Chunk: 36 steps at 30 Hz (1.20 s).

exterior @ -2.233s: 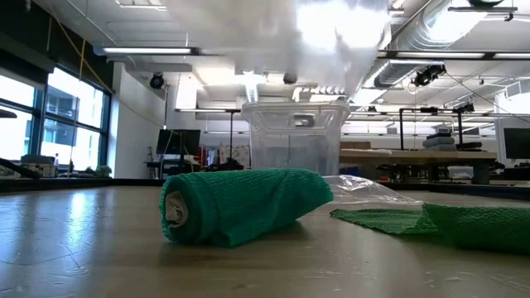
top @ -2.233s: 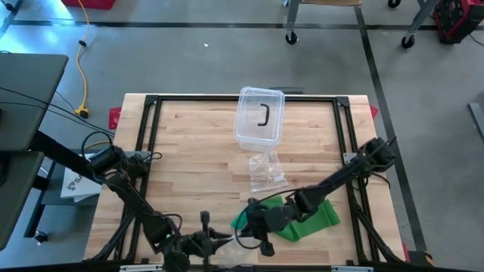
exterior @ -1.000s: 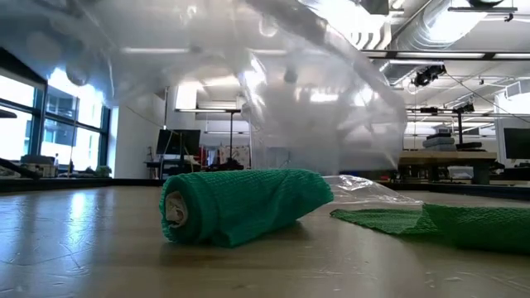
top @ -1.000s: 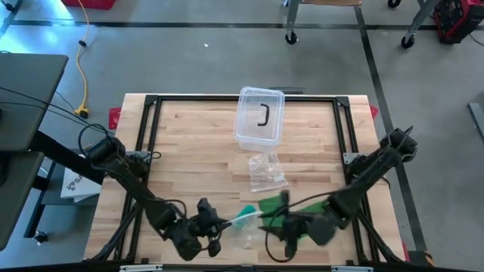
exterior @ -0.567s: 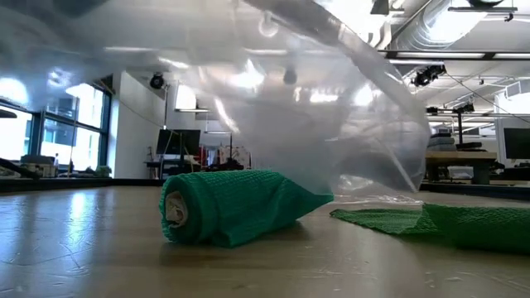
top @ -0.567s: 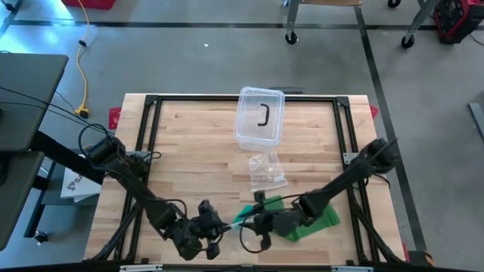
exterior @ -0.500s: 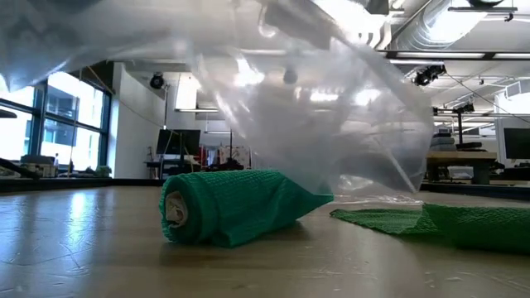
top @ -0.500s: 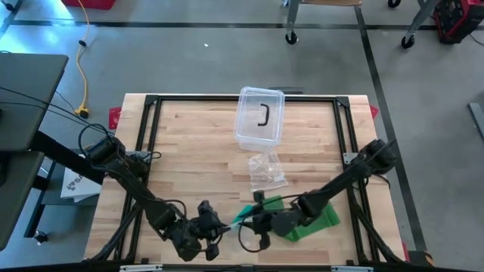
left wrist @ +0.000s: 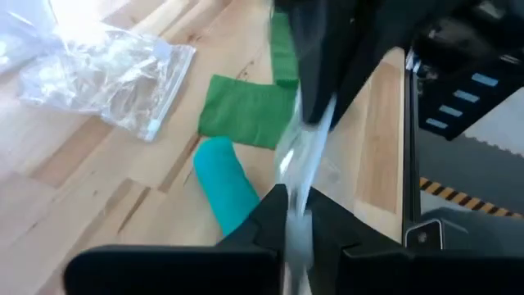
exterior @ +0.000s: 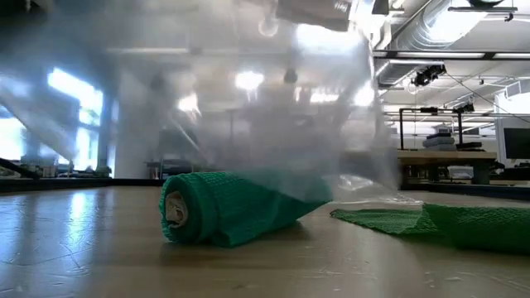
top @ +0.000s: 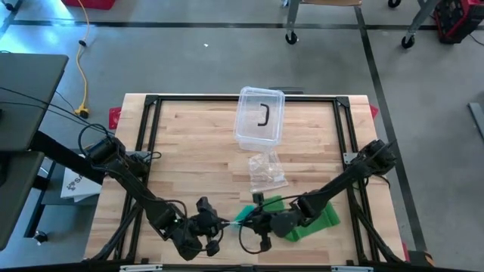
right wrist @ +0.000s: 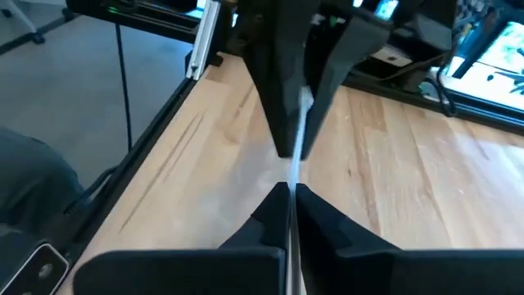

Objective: Roll bandage
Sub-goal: Open the transparent zip bag

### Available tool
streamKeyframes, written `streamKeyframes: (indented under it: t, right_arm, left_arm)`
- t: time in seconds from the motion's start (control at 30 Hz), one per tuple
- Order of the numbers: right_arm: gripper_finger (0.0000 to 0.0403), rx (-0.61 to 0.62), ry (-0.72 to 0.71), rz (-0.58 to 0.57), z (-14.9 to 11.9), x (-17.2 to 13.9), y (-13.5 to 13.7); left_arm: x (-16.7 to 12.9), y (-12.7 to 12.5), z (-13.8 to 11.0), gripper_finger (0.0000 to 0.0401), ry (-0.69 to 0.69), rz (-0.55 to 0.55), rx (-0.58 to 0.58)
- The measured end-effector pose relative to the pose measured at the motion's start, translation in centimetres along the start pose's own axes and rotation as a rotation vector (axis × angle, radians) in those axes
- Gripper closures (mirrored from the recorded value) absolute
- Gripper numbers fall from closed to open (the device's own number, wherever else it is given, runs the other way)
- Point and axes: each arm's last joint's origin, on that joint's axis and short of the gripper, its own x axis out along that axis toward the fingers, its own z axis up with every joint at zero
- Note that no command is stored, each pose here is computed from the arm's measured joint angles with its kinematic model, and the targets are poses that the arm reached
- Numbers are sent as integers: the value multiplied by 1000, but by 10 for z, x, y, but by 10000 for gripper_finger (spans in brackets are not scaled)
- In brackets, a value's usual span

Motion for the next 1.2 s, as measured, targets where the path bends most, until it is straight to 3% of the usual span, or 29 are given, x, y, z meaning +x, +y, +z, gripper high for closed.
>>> streamKeyframes:
  t: [0.3,0.5,0.6,0.77,1.0,1.2]
  right_arm:
    - [402,19,54,-94,14,-43,7]
    - [402,56,24,-58,24,-61,10]
    - [402,60,15,-49,26,-64,11]
    - [402,62,1,-49,28,-64,11]
    - [402,66,-30,-49,31,-63,10]
    - [403,59,-36,-45,32,-63,11]
  left_arm:
    - [-6,4,-10,282,9,72,128]
    - [-21,-12,-18,278,-307,211,295]
    - [-28,-21,-17,285,-415,252,297]
    - [-29,-32,-9,288,-435,194,283]
    - [-19,-36,10,288,-418,71,349]
    - [-3,-30,24,288,-384,-7,303]
